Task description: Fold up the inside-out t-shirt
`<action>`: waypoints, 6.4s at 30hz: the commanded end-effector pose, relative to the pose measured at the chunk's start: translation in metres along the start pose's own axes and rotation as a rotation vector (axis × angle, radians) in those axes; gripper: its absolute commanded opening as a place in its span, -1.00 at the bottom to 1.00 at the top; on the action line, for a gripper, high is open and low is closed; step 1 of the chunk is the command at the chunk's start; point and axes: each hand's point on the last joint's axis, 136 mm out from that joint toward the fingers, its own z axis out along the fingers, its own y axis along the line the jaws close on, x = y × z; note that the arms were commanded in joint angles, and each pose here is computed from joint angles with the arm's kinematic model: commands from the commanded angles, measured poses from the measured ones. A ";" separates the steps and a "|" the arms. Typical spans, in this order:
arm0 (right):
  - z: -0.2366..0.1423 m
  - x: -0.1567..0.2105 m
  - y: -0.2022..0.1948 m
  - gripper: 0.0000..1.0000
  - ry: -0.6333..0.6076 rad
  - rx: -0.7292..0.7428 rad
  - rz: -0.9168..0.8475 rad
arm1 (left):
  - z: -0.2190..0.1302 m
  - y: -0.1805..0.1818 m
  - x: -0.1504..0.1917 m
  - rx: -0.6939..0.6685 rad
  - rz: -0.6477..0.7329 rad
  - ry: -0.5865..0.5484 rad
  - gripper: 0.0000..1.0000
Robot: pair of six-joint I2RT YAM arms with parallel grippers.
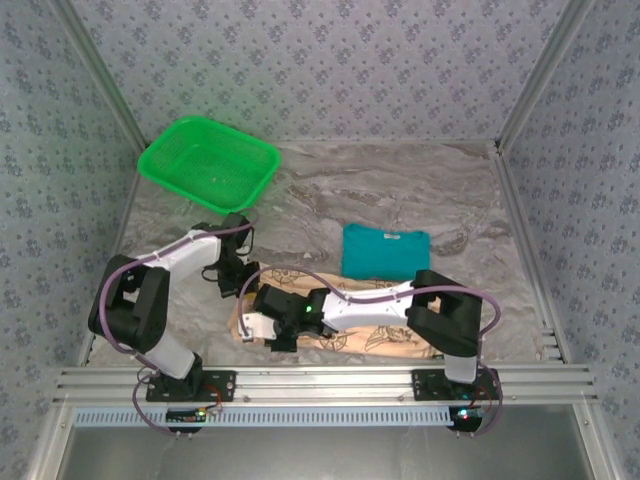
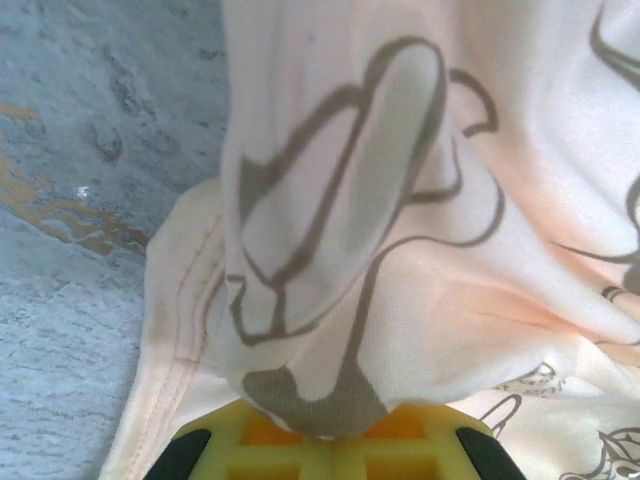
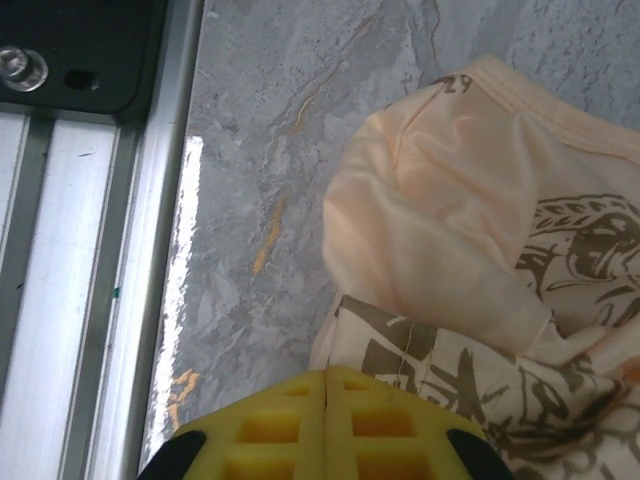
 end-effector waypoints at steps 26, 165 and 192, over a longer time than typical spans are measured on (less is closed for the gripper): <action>-0.113 -0.009 -0.068 -0.06 -0.319 0.090 0.440 | -0.068 -0.003 -0.001 0.029 0.019 -0.031 -0.06; -0.194 0.203 -0.241 0.01 -0.024 0.588 1.147 | -0.057 -0.008 0.012 0.137 -0.028 0.018 0.06; 0.007 0.047 0.047 0.17 0.235 0.197 0.198 | 0.036 0.046 0.072 -0.064 -0.281 0.214 -0.22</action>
